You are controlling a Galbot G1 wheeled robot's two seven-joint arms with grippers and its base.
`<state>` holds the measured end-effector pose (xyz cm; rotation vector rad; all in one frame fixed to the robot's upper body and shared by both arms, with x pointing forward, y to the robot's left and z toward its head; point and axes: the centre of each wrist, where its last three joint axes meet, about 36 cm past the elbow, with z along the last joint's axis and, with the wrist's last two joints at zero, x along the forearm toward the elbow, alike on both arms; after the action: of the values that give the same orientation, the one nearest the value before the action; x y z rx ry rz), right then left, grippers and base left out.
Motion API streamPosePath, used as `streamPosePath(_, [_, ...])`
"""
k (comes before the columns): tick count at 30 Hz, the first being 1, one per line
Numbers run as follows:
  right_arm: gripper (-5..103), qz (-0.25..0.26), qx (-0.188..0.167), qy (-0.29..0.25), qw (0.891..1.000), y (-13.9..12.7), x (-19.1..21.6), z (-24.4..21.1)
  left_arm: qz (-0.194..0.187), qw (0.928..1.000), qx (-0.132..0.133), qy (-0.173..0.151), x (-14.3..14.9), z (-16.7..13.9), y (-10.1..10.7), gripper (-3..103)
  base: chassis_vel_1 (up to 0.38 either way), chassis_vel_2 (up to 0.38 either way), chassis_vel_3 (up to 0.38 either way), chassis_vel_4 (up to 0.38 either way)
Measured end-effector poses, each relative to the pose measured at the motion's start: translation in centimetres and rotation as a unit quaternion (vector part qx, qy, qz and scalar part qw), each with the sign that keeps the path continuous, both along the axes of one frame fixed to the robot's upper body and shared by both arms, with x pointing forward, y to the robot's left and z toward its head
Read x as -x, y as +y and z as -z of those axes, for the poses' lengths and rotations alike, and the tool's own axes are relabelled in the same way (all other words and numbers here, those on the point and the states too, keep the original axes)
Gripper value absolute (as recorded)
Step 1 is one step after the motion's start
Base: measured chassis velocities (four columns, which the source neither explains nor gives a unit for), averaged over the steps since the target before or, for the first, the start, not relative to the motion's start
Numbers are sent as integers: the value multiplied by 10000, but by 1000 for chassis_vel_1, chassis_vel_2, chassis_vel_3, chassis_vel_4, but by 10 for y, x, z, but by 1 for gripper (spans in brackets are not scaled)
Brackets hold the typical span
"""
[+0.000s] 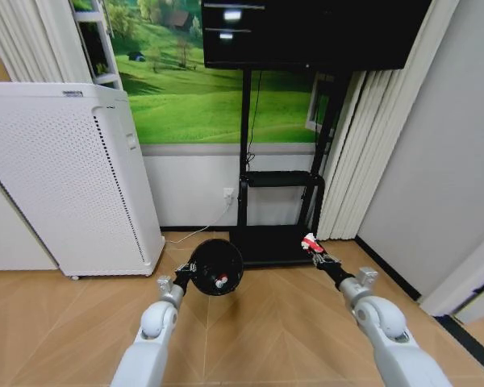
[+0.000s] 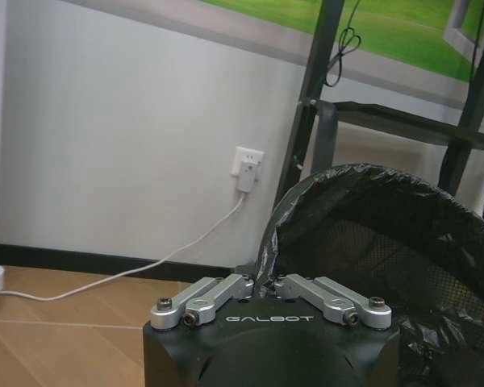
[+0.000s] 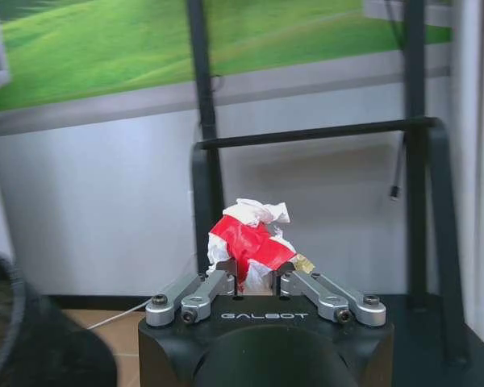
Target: Pick up the trash bin and place the garbage on the floor into it.
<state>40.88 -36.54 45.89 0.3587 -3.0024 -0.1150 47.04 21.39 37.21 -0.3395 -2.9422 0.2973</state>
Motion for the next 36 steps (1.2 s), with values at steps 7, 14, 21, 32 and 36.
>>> streamPosePath(7, [20, -1181, 315, -231, 9922, 23, 20, -10, 134, 9999, 32, 38, -7, 1, -17, 4, 0, 0, 0, 0])
streamPosePath(14, [20, -1990, 553, -272, 9781, 59, 39, -17, 184, 9998, 62, 52, -7, 2, -26, 4, 0, 0, 0, 0])
streamPosePath(21, [20, -2308, 552, -291, 9710, 85, 27, -24, 383, 9992, 47, 66, -4, 2, -45, 4, 0, 0, 0, 0])
streamPosePath(32, [20, -2511, 675, 71, 9656, 112, 10, 0, 612, 9981, -23, 120, 2, 6, -65, 4, 0, 0, 0, 0])
streamPosePath(36, [17, -2355, 890, 203, 9676, 126, 9, 16, 673, 9977, -35, 121, 4, 5, -68, 4, 0, 0, 0, 0])
